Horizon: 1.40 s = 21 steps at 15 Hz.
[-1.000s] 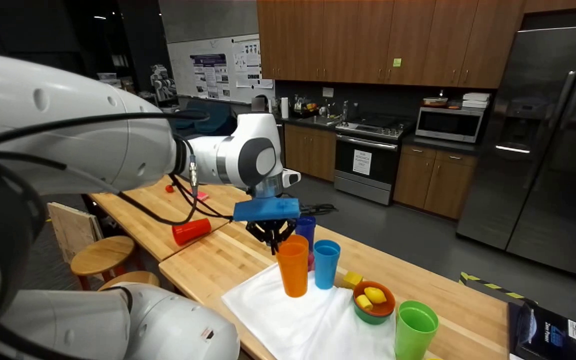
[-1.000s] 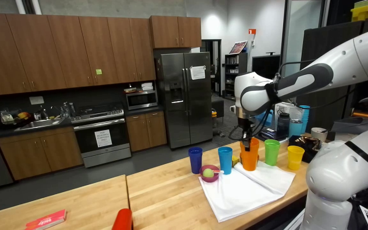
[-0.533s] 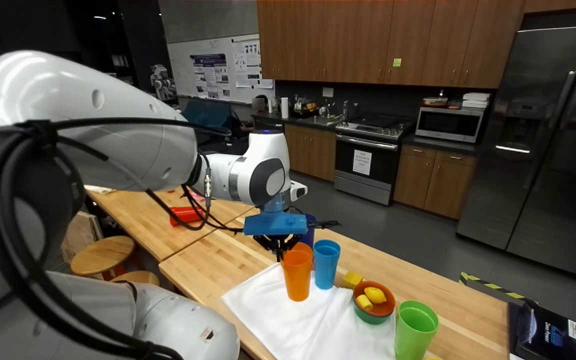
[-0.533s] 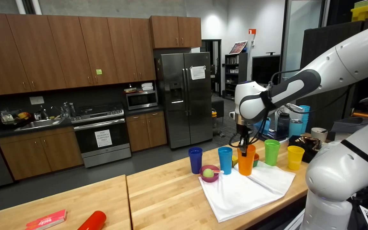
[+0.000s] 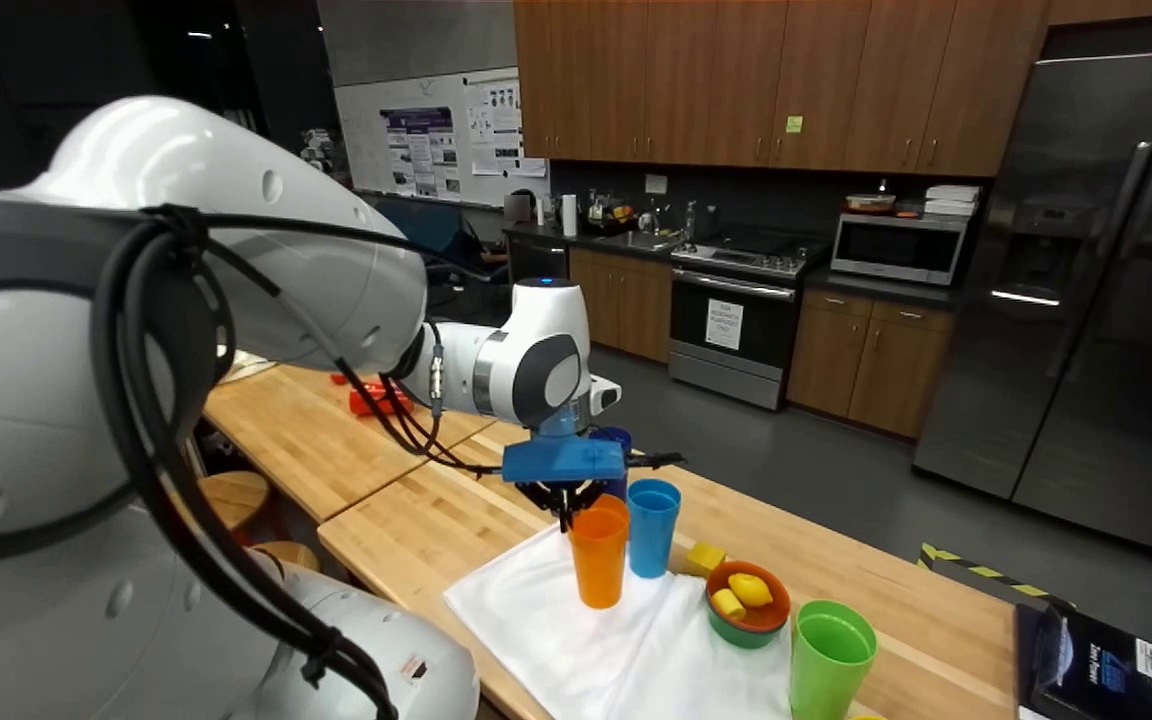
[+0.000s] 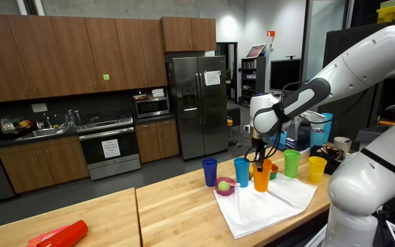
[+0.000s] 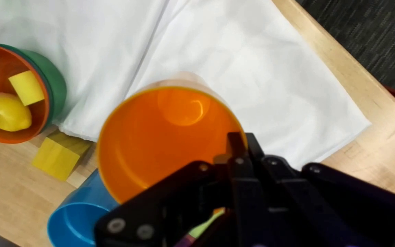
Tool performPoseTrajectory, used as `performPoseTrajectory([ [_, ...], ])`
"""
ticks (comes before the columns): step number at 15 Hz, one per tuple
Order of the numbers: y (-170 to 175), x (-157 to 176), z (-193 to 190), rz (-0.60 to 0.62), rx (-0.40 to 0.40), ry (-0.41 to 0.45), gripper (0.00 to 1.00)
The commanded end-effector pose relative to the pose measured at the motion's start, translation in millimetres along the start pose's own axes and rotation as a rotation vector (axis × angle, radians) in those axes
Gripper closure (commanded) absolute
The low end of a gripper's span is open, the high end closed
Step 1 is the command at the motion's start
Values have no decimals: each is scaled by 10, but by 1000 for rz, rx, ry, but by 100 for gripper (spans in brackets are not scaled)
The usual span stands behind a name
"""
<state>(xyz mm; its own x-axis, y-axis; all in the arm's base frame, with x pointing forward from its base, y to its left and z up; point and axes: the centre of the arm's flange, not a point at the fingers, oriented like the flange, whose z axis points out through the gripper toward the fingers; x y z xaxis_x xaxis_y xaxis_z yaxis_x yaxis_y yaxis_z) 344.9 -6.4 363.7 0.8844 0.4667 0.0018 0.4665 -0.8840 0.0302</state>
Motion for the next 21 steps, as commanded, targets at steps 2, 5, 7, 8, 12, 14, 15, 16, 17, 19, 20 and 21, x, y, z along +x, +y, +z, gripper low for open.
performPoseTrajectory([
  [2, 63, 22, 225, -40, -36, -14, 99],
  [5, 49, 68, 345, -53, -63, -31, 99],
  [7, 42, 96, 412, -65, -71, -43, 99],
  [8, 37, 102, 439, -69, -72, -47, 99],
  [12, 15, 84, 530, -79, -67, -59, 99],
  [14, 11, 66, 564, -78, -64, -57, 99],
  [15, 22, 55, 569, -76, -67, -55, 99],
  [16, 29, 41, 575, -76, -70, -55, 99],
  [17, 40, 33, 584, -71, -79, -59, 99],
  [19, 55, 17, 590, -78, -82, -88, 71],
  [20, 89, 167, 530, -79, -60, -73, 96],
  [21, 101, 159, 539, -79, -62, -78, 92],
])
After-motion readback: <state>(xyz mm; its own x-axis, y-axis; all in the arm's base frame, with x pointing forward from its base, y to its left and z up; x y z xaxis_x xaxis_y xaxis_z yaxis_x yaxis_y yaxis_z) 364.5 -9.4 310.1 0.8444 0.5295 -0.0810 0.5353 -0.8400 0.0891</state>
